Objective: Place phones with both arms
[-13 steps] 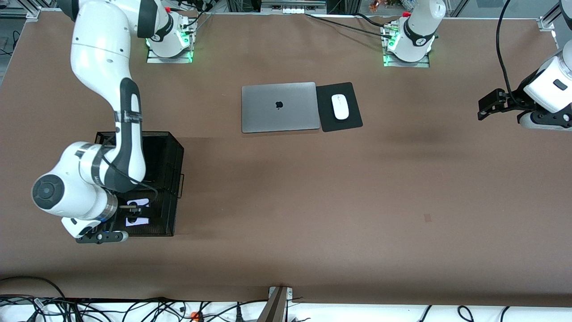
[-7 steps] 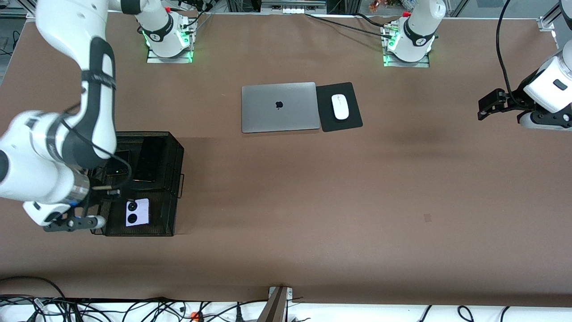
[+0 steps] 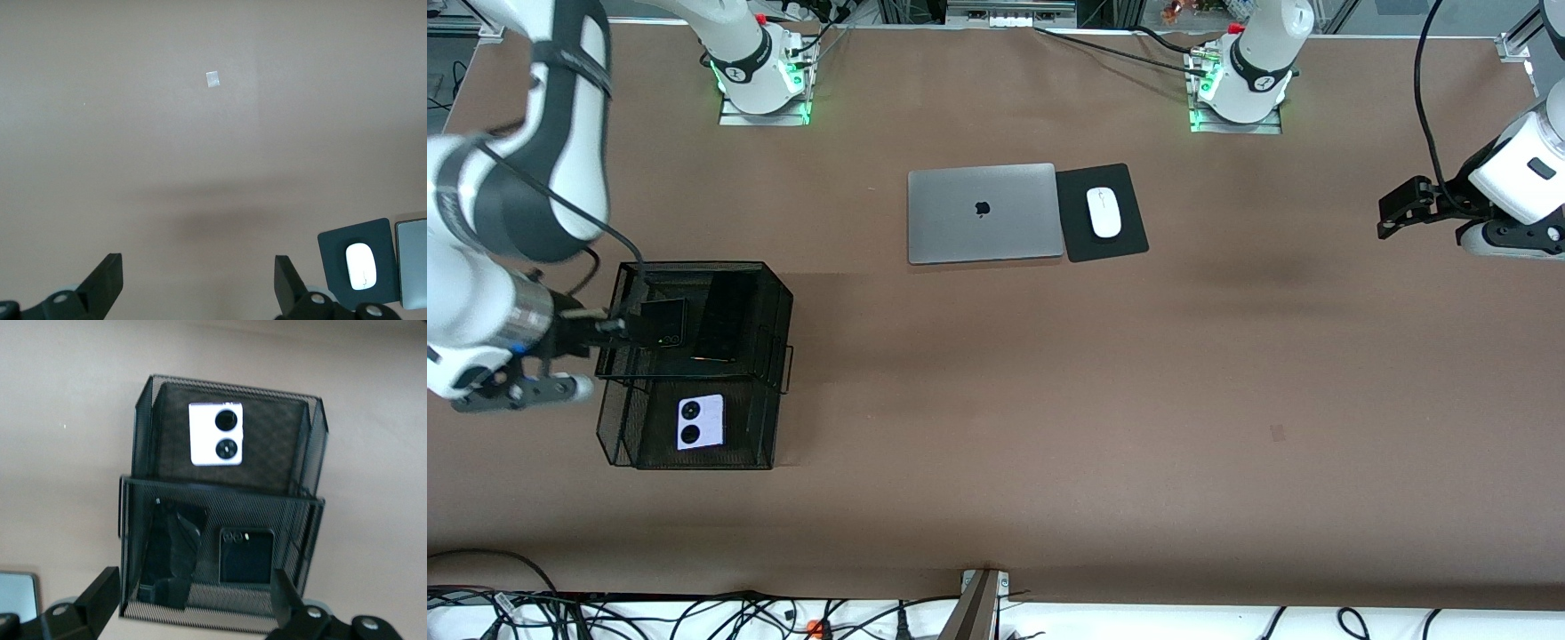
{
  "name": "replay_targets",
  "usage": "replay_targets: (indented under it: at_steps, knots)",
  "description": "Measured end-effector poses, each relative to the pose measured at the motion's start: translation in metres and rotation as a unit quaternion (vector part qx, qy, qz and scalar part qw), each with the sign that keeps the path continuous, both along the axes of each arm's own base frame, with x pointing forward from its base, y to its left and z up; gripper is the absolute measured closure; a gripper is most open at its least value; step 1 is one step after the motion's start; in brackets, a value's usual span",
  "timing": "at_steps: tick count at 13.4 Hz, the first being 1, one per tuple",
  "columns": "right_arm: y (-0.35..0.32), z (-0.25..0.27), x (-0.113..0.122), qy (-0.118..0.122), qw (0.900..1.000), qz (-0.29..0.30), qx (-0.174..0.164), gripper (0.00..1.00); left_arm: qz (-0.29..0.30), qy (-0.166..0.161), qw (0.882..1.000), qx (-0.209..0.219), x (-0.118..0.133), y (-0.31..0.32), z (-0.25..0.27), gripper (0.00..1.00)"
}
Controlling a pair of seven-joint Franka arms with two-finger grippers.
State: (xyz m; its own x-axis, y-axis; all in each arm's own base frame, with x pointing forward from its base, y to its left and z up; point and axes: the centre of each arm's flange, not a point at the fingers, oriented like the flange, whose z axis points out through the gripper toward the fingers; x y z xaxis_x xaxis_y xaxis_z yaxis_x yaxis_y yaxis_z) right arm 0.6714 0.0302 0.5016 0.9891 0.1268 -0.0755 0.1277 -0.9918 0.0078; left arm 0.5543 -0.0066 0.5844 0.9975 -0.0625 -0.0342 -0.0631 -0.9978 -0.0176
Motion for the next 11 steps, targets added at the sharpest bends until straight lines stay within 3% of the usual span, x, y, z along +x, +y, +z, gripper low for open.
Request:
replay_targets:
  at_steps: [6,11]
  knots:
    - [-0.021,0.042,-0.078,-0.001,1.0,-0.009,-0.01,0.0,0.0,0.0,1.0,0.0,0.0,0.0,0.0,0.0]
    - [-0.046,0.066,-0.096,-0.016,1.0,-0.018,-0.001,0.0,0.0,0.0,1.0,0.0,0.0,0.0,0.0,0.0]
